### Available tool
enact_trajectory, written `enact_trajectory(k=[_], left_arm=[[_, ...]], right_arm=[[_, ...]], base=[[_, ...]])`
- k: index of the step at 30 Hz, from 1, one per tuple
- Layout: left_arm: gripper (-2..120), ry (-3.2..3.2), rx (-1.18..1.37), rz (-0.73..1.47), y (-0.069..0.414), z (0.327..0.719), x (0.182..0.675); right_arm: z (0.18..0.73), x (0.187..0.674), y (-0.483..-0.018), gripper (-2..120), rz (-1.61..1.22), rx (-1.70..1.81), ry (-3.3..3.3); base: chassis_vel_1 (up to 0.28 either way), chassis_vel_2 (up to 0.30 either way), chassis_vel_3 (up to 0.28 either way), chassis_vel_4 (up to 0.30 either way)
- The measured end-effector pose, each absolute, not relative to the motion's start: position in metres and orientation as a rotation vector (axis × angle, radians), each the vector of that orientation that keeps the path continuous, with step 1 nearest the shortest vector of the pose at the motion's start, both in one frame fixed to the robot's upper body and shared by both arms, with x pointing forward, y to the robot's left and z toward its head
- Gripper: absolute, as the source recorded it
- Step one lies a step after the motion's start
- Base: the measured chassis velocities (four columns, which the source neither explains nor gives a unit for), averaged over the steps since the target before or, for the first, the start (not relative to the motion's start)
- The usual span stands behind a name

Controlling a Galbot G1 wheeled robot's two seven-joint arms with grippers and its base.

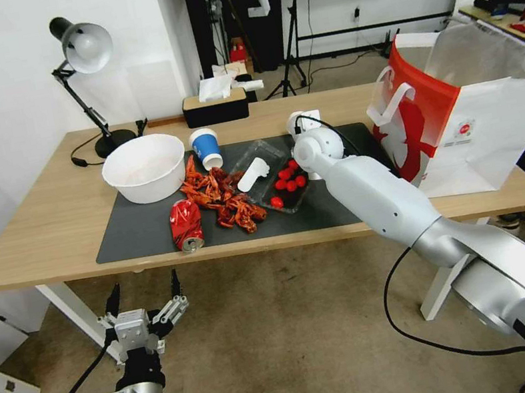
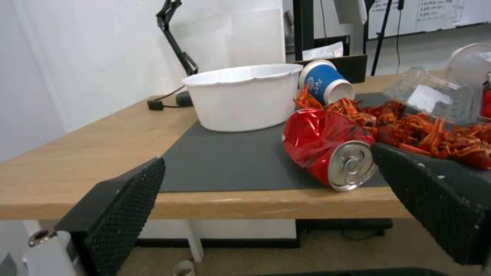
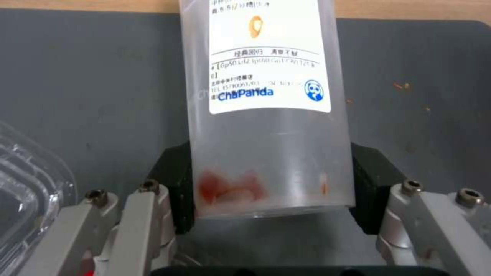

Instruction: Pick up the trash from the table and place it into the takeout bag.

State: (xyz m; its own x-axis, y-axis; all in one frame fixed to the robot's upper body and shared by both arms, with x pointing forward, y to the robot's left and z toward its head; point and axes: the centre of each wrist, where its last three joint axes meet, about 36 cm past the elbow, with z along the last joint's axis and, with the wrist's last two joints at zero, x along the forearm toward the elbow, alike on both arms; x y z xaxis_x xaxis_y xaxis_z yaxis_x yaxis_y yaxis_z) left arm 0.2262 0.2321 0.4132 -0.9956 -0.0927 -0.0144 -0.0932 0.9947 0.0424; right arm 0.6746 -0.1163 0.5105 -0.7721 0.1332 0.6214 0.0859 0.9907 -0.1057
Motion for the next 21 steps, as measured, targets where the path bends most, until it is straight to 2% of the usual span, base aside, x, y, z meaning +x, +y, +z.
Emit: enact_trajectory(k=[21], left_arm=[[100, 3.113, -0.14, 0.072, 0.23, 0.415, 0.227]], right_arm=[[0.542, 0.635, -0.14, 54, 0.155, -0.112, -2.596]], base=[[0.0, 0.0, 0.0, 0.0]])
